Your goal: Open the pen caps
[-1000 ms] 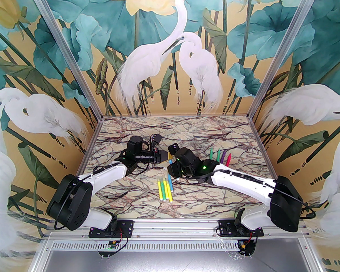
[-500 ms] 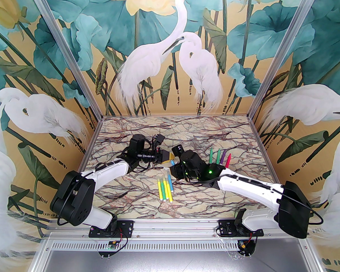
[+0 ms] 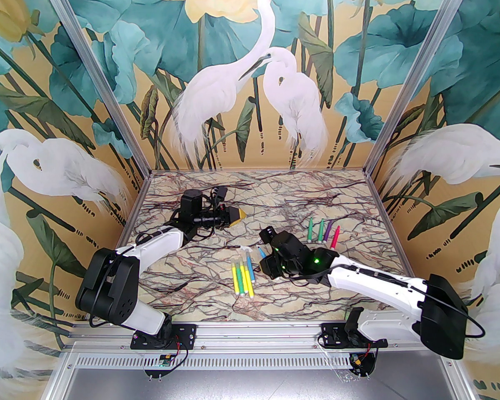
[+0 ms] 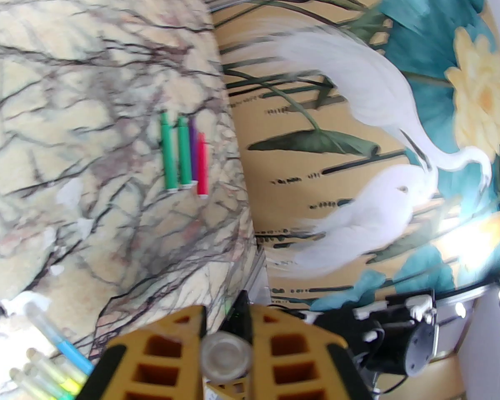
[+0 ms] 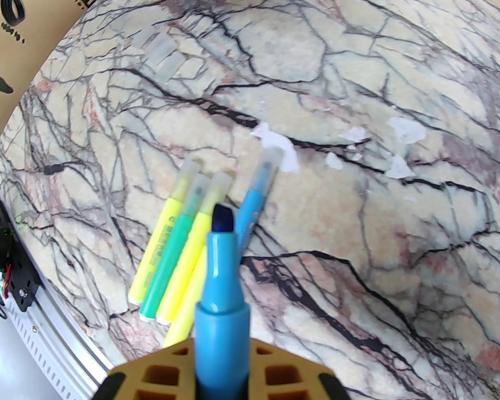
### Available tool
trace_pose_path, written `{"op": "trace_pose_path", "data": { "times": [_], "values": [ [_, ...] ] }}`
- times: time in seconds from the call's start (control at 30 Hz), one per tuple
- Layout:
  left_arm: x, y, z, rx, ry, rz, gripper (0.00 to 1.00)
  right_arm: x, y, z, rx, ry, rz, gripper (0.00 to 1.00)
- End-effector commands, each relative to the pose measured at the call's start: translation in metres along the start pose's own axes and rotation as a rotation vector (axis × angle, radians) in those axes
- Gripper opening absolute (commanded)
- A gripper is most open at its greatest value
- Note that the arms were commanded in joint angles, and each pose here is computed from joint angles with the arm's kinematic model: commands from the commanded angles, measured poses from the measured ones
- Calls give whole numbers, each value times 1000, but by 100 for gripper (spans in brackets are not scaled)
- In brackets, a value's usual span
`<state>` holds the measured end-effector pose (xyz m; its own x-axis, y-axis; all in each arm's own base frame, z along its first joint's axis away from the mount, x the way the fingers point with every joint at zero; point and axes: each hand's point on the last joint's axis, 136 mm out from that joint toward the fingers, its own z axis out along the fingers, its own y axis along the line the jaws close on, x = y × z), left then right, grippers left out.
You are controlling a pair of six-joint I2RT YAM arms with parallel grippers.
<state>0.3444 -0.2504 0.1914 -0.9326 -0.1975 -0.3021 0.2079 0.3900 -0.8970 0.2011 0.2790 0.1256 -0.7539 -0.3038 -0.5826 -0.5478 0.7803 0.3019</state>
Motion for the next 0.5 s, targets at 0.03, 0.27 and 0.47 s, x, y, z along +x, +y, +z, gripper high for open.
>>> {"op": "trace_pose_path", "data": {
  "times": [0.03, 0.27, 0.47],
  "values": [
    [8, 66, -12, -388, 21, 14, 0, -6, -38, -11, 121, -43, 83, 8],
    [20, 106, -33, -630, 67, 30, 0, -12, -96, -27, 251, -88, 211, 9],
    [28, 132, -40, -774, 126, 39, 0, -12, -152, -43, 412, -120, 302, 12]
  ]
}}
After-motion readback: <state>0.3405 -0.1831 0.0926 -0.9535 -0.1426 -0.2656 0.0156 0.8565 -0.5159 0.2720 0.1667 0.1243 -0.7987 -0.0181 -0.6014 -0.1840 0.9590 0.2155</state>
